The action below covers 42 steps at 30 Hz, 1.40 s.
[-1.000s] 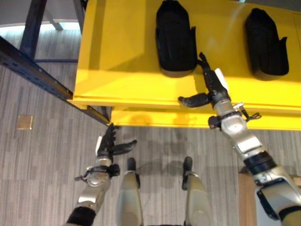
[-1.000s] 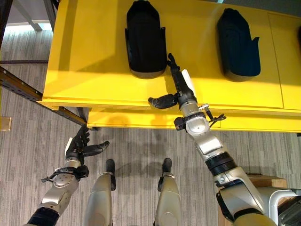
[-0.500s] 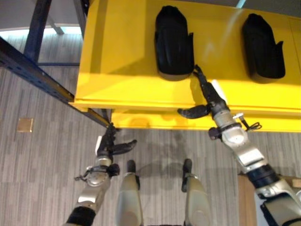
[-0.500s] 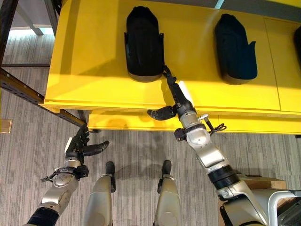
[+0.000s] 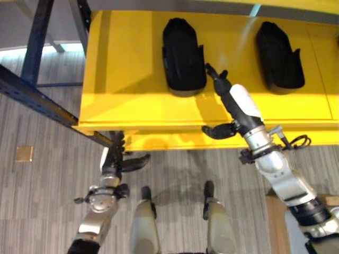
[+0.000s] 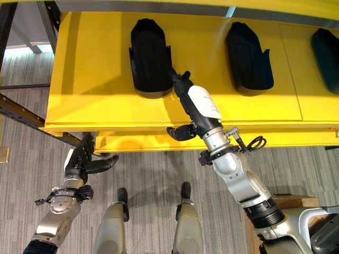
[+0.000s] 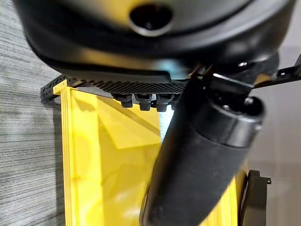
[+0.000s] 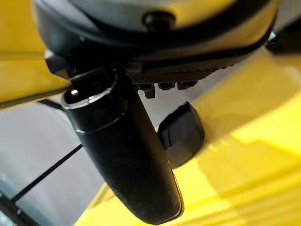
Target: Move parts from the plastic box to the shelf.
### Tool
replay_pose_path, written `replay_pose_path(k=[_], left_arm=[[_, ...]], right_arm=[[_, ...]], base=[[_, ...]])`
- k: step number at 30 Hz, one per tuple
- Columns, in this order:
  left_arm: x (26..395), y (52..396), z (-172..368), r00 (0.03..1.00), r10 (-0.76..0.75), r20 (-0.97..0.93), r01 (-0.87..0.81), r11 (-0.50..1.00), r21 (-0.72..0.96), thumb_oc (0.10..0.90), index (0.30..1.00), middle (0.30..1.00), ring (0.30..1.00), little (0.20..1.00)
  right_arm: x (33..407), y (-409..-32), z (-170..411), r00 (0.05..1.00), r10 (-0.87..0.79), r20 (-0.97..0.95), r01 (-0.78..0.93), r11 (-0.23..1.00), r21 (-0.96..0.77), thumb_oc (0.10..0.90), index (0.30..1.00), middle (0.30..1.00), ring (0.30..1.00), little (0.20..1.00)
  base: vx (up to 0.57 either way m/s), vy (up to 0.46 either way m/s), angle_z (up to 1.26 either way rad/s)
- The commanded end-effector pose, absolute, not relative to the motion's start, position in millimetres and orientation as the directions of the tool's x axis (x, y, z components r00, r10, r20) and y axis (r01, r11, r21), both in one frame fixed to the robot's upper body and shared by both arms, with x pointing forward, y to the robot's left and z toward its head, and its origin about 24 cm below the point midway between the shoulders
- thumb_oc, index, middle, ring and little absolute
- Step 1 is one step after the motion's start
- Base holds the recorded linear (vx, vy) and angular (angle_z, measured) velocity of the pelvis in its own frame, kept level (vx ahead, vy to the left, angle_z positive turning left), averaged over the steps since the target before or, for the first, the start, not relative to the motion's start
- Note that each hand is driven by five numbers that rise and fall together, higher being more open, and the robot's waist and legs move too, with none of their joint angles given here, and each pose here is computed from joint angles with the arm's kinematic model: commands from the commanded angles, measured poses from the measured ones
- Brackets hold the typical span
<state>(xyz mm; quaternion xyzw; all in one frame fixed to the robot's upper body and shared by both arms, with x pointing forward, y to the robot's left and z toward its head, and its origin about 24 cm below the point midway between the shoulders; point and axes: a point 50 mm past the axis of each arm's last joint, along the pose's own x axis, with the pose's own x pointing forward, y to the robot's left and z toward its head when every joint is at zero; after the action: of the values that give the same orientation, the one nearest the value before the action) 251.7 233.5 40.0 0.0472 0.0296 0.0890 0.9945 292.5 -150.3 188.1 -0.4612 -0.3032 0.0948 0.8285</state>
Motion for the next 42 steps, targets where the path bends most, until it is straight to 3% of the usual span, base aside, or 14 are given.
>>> replay_pose_path(k=[1, 16, 26, 33, 35, 42], left_arm=[[247.7, 230.8, 81.3, 0.976, 0.095, 0.194, -0.127, 0.979, 0.157, 0.900, 1.000, 1.000, 1.000, 1.000], [236.9, 236.1, 99.8, 0.952, 0.098, 0.291, -0.153, 0.973, 0.173, 0.900, 1.000, 1.000, 1.000, 1.000], [238.4, 238.1, 134.3, 0.876, 0.154, 0.457, -0.234, 0.964, 0.124, 0.900, 1.000, 1.000, 1.000, 1.000], [232.5, 240.5, 180.1, 0.739, 0.195, 0.645, -0.273, 0.962, 0.023, 0.900, 1.000, 1.000, 1.000, 1.000], [233.0, 235.8, 216.8, 0.619, 0.174, 0.766, -0.272, 0.962, 0.001, 0.900, 1.000, 1.000, 1.000, 1.000], [226.8, 219.5, 260.5, 0.440, 0.141, 0.887, -0.203, 0.978, -0.055, 0.900, 1.000, 1.000, 1.000, 1.000]], right_arm=[[277.0, -135.7, 208.7, 0.673, 0.541, 0.504, 0.209, 0.514, -0.832, 0.900, 1.000, 1.000, 1.000, 1.000], [271.4, -133.1, 178.9, 0.714, 0.593, 0.373, 0.084, 0.456, -0.886, 0.900, 1.000, 1.000, 1.000, 1.000], [263.4, -137.7, 154.7, 0.753, 0.590, 0.290, 0.023, 0.418, -0.908, 0.900, 1.000, 1.000, 1.000, 1.000], [256.5, -139.8, 151.9, 0.755, 0.584, 0.298, 0.008, 0.446, -0.895, 0.900, 1.000, 1.000, 1.000, 1.000], [253.1, -141.5, 150.8, 0.758, 0.579, 0.300, 0.004, 0.456, -0.890, 0.900, 1.000, 1.000, 1.000, 1.000], [245.9, -141.8, 146.6, 0.764, 0.570, 0.302, -0.018, 0.486, -0.874, 0.900, 1.000, 1.000, 1.000, 1.000]], base=[[0.02, -0.017, -0.03], [0.01, -0.016, -0.10], [0.01, -0.004, -0.03], [0.01, -0.002, -0.07], [0.00, -0.002, 0.02], [0.00, -0.016, 0.08]])
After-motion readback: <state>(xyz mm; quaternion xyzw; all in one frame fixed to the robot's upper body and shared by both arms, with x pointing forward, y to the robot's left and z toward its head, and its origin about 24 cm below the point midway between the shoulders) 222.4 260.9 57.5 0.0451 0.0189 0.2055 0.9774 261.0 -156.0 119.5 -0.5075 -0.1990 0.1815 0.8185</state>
